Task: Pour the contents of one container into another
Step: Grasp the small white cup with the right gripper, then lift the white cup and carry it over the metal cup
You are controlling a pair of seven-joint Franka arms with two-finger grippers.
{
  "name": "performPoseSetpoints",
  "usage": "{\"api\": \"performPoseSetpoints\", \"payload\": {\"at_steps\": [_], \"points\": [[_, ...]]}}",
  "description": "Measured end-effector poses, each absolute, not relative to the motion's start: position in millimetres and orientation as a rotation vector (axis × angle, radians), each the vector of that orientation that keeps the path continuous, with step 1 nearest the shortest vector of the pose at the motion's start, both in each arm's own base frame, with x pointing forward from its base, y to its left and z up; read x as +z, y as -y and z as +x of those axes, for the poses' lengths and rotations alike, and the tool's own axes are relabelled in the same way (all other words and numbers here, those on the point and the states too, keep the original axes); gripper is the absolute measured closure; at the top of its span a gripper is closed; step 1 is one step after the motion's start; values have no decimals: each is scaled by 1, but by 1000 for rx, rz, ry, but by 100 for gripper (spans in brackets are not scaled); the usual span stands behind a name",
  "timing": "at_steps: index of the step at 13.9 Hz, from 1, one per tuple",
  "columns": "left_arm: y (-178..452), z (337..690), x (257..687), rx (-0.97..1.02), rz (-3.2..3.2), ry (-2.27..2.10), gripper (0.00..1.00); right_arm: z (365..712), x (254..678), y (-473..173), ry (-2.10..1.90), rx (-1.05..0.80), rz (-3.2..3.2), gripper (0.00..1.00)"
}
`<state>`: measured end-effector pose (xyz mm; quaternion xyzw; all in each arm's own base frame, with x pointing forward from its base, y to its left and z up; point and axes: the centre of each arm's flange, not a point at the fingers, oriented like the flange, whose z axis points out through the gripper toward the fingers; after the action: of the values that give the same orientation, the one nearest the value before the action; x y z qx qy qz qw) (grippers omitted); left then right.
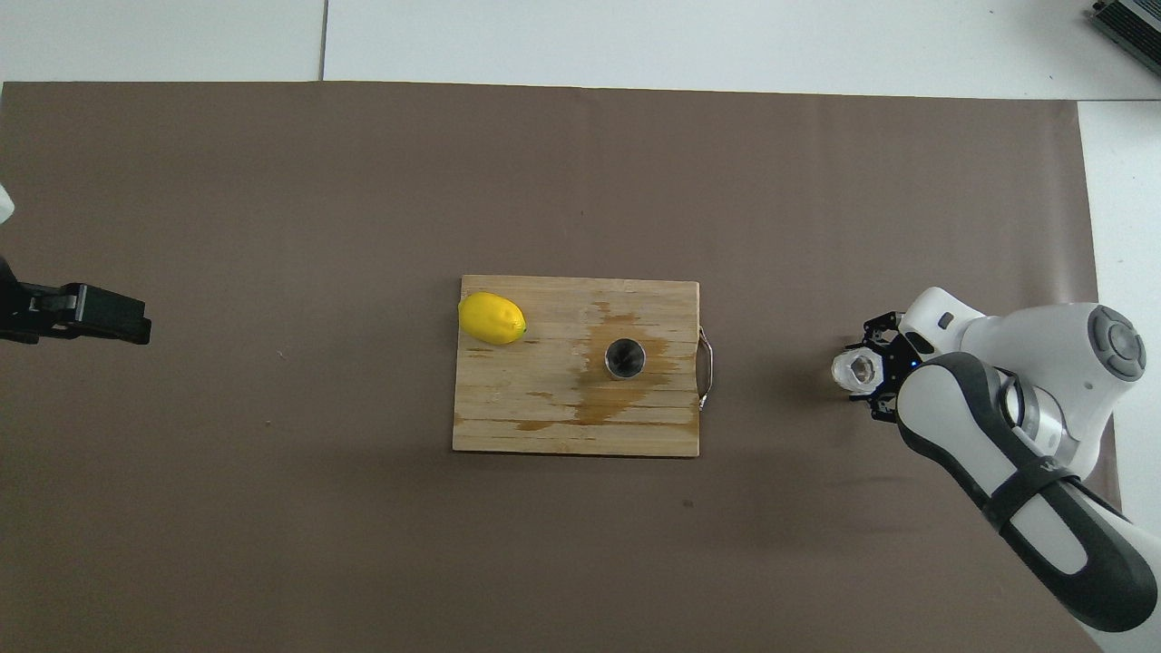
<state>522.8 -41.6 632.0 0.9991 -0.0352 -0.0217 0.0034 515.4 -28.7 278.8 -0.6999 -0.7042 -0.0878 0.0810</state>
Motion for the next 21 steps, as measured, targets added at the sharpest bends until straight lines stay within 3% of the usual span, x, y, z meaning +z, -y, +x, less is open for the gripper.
{"api": "performPoseSetpoints", "payload": {"at_steps": [1,9,15,21], "points": [[41,523,631,-72,3133,113,0,516,279,29,2104,-264,-2094,48],[39,523,628,-75,3129,173,0,523,292,20,2090,-324,-2105,48],[39,528,630,-17,3128,148,0,540,346,-39,2032,-401,-2156,48],[42,529,631,5,3123,143,0,557,403,-105,1960,-342,-2166,48]]}}
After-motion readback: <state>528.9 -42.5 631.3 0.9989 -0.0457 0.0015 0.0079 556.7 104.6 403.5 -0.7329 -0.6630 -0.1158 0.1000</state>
